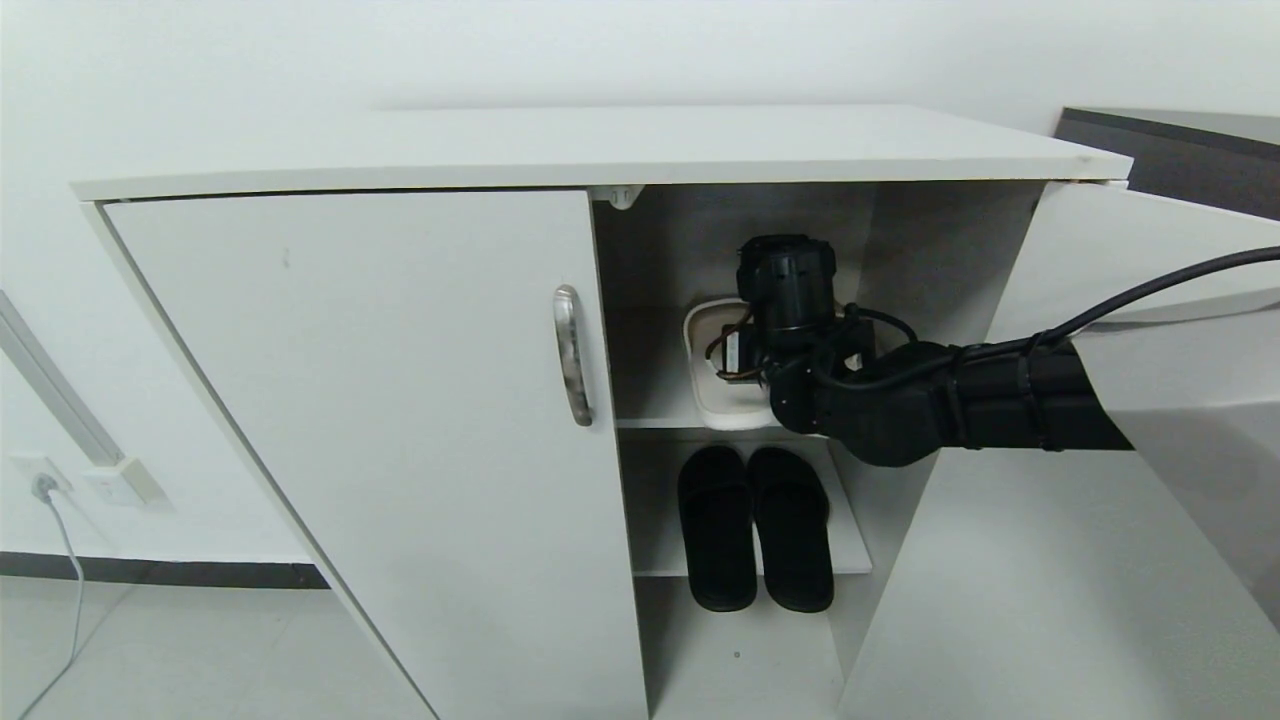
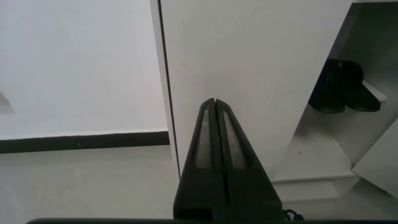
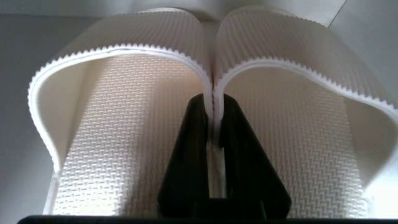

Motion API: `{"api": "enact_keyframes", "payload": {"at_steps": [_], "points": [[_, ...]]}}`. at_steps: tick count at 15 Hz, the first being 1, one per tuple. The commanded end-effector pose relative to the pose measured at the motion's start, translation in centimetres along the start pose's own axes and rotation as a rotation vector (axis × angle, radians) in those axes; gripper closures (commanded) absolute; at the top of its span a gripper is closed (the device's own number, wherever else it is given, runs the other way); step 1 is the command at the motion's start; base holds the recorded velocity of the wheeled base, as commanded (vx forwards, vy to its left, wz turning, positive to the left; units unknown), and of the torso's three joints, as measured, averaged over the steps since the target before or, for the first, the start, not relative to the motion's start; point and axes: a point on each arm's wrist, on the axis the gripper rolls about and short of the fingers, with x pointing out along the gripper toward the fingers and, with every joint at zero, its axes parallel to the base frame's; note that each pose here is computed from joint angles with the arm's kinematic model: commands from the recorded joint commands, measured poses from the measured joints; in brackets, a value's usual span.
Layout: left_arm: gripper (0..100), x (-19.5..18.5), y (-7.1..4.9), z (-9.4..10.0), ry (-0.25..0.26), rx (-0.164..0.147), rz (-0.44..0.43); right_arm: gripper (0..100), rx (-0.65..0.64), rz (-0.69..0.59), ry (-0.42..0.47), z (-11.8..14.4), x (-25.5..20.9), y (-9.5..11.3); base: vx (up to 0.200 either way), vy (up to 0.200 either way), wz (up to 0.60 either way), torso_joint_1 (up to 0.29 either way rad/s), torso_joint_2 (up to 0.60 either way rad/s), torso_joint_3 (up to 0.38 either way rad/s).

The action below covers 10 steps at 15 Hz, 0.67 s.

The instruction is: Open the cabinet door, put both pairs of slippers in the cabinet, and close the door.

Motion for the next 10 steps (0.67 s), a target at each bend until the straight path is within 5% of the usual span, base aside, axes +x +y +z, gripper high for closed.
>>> {"api": "enact_keyframes", "payload": {"at_steps": [1, 2, 10], "points": [[100, 0.0, 0.0, 0.0, 0.001, 0.0, 0.0, 100, -0.002, 0.004, 0.001, -0.1, -0.1, 0.2, 0.0, 0.0, 0.0, 0.0, 0.0, 0.0], [100, 0.0, 0.0, 0.0, 0.001, 0.001, 0.0, 0, -0.004, 0.003, 0.004, -0.2, -0.2, 0.1, 0.0, 0.0, 0.0, 0.0, 0.0, 0.0], [100, 0.0, 0.0, 0.0, 0.001, 0.0, 0.0, 0, -0.007, 0.074, -0.021, 1.9, -8.1, 0.5, 0.0, 0.0, 0.0, 0.0, 0.0, 0.0]]}}
